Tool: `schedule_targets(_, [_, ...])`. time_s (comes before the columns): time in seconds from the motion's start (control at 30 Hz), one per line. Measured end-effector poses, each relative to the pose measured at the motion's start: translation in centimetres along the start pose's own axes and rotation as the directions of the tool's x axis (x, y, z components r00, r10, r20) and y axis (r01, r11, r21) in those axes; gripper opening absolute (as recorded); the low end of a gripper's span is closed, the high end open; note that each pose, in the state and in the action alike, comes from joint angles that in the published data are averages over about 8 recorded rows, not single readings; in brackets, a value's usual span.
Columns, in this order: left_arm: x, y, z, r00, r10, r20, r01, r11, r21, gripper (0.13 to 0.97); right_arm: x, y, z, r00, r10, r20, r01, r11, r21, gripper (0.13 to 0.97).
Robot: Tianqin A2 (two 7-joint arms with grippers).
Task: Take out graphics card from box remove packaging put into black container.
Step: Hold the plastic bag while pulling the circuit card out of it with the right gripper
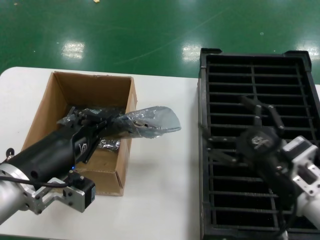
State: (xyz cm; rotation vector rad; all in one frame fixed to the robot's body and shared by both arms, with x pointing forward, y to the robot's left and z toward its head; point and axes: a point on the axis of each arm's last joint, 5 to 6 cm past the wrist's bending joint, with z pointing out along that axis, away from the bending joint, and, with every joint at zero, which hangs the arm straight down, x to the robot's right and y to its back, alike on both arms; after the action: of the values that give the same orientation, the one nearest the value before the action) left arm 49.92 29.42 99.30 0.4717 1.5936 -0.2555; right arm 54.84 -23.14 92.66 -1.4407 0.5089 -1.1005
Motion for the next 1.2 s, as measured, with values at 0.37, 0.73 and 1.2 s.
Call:
schedule_targets(0.37, [0.00, 0.00, 0.0, 1.000, 0.000, 0.000, 0.000, 1.000, 0.000, 0.140, -1.9, -1.2, 2.2, 0.981, -0.134, 0.143, 0.129, 0.991, 0.040, 0.600])
schedule_targets(0.73, [0.00, 0.00, 0.0, 1.000, 0.000, 0.000, 0.000, 1.000, 0.000, 0.140, -3.4, -1.0, 2.8, 0.946, -0.230, 0.228, 0.219, 0.973, 0.070, 0.367])
schedule_targets(1.2, [0.00, 0.00, 0.0, 1.000, 0.000, 0.000, 0.000, 1.000, 0.000, 0.140, -2.3, -1.3, 5.1, 0.913, -0.310, 0.266, 0.303, 0.950, 0.069, 0.205])
